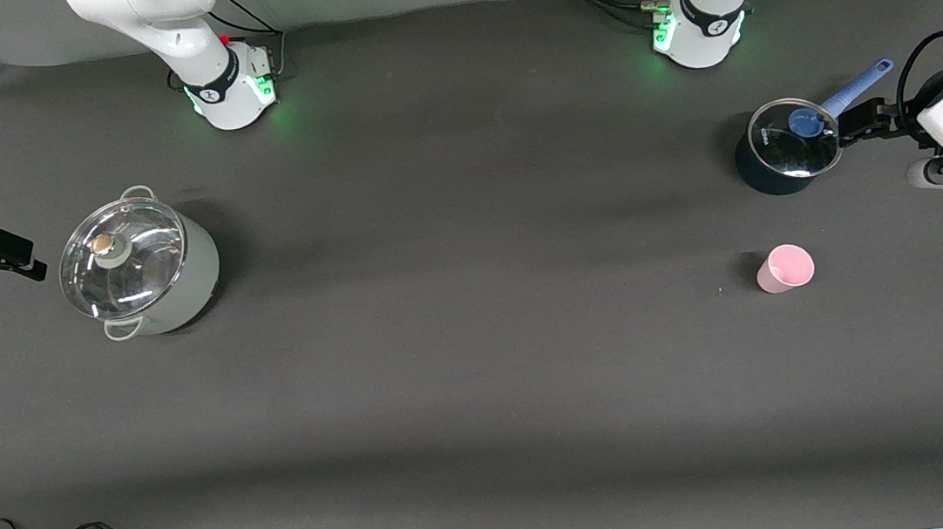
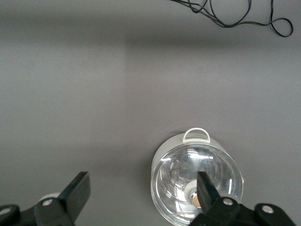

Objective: Transfer pink cup from left to right arm

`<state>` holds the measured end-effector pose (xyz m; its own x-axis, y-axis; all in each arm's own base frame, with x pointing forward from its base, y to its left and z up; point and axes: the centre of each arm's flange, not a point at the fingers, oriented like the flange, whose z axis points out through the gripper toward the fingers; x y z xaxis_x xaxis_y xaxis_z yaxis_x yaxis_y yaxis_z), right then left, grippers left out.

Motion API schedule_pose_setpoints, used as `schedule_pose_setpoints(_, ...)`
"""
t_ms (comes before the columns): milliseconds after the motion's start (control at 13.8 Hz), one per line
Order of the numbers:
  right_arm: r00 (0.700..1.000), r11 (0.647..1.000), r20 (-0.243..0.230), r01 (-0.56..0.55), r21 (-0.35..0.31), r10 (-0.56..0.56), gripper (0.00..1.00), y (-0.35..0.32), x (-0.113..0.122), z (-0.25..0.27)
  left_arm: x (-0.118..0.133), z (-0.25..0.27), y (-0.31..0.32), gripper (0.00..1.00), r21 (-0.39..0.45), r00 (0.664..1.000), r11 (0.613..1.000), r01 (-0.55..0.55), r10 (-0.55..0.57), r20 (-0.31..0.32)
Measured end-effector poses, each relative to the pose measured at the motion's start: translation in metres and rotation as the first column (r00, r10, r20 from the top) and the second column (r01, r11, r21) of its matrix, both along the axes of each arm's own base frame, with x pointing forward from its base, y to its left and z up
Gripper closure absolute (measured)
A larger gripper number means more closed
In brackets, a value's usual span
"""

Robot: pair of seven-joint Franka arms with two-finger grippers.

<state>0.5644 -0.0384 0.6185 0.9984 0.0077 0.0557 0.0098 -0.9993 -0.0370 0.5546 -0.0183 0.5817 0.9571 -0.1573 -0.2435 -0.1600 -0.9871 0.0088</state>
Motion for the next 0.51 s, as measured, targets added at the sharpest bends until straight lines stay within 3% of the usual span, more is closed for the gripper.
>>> schedule_pose_setpoints(506,1.000,1.000,-0.001,0.002,0.000,-0.002,0.00,-0.0013,0.0002,-0.0004,0.0000,-0.0002,0.0004,0.00,0.000,1.000,1.000,0.000,0.000,0.000)
